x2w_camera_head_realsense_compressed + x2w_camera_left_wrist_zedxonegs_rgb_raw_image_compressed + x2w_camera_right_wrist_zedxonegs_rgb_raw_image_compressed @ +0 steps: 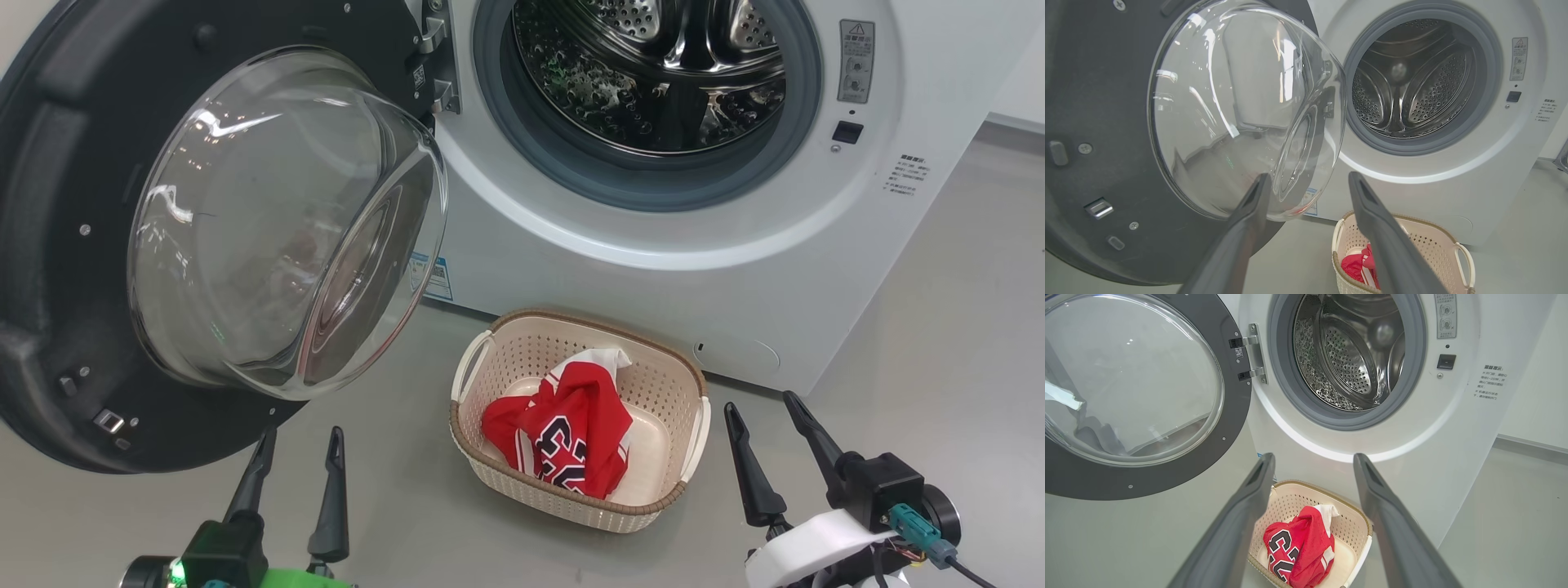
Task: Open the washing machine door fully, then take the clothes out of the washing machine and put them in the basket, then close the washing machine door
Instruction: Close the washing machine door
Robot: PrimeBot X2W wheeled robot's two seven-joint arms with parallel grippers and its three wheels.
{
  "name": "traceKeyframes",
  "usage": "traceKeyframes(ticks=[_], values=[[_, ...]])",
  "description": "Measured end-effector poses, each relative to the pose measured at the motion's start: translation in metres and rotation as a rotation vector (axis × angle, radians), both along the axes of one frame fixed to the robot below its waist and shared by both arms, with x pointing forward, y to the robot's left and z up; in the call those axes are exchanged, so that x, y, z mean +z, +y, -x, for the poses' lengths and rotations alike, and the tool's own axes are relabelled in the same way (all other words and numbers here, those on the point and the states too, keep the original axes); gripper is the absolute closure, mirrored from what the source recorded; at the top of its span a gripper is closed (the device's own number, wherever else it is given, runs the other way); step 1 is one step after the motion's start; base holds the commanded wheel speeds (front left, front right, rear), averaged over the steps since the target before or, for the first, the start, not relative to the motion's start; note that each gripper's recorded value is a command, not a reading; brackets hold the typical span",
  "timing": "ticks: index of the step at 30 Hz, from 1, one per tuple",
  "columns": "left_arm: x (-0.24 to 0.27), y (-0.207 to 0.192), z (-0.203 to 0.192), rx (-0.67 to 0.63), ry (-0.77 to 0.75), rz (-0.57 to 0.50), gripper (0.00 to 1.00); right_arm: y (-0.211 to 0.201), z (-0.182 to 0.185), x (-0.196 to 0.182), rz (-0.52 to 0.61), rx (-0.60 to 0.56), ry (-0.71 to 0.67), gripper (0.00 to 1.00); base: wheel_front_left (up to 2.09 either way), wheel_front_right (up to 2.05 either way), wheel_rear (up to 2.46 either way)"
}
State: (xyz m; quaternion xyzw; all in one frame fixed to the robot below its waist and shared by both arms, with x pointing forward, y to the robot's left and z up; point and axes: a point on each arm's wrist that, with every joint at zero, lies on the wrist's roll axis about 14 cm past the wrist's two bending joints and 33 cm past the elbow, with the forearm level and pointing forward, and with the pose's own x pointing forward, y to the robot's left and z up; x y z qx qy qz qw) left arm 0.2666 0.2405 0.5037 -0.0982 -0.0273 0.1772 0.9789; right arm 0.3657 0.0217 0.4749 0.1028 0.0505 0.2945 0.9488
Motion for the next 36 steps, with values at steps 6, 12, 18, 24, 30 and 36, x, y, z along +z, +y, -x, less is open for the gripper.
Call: traceKeyframes(ticks=[6, 12, 18, 24, 30, 36], values=[[-0.001, -0.001, 0.000, -0.001, 0.002, 0.001, 1.00, -0.001, 0.000, -0.001, 0.002, -0.003, 0.005, 0.00, 0.00, 0.00, 0.00], [-0.001, 0.000, 0.000, 0.001, -0.001, 0.001, 1.00, -0.001, 0.000, -0.002, 0.003, -0.002, 0.008, 0.00, 0.00, 0.00, 0.00], [-0.001, 0.000, 0.000, 0.004, -0.005, 0.024, 1.00, -0.001, -0.001, -0.002, 0.003, -0.002, 0.008, 0.00, 0.00, 0.00, 0.00], [0.005, -0.003, -0.002, -0.005, -0.064, 0.147, 1.00, 0.000, 0.000, -0.001, 0.003, -0.001, 0.007, 0.00, 0.00, 0.00, 0.00], [0.026, -0.011, -0.006, -0.052, -0.227, 0.439, 1.00, 0.000, 0.000, -0.001, 0.003, 0.001, 0.005, 0.00, 0.00, 0.00, 0.00], [0.048, -0.010, -0.006, -0.072, -0.397, 0.729, 1.00, 0.000, 0.001, 0.000, 0.004, 0.003, 0.003, 0.00, 0.00, 0.00, 0.00]])
